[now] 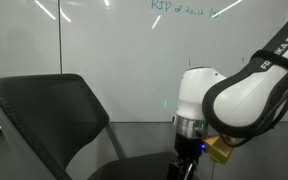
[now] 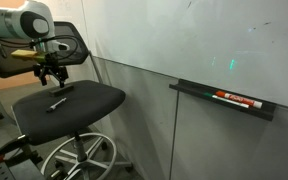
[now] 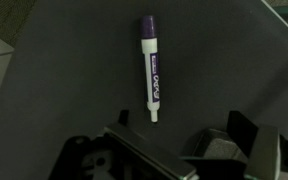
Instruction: Use the marker on the chair to draw on the white board
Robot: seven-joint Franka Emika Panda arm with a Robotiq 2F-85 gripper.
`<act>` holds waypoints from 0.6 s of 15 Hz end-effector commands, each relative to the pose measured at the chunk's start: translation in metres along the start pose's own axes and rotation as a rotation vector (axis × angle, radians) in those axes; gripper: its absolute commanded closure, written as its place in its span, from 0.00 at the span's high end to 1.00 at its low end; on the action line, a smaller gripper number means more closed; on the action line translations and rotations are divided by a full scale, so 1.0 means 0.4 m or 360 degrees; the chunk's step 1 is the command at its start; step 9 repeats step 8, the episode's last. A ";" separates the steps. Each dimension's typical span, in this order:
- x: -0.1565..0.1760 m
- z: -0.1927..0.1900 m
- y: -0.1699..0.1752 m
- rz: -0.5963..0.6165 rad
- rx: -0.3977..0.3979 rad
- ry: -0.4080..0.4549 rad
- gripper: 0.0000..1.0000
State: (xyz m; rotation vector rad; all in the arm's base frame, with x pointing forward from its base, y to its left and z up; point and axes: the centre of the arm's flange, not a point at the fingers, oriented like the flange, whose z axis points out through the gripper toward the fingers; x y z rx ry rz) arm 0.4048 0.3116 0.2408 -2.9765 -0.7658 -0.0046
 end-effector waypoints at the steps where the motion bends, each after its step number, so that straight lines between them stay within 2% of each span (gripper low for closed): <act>1: -0.061 -0.121 -0.009 0.0097 -0.0090 -0.0023 1.00; 6: -0.128 -0.236 -0.006 0.0279 -0.0210 -0.0048 1.00; 7: -0.081 -0.170 0.003 0.0217 -0.0141 -0.0069 1.00; 9: -0.093 -0.190 0.001 0.0240 -0.0162 -0.0066 1.00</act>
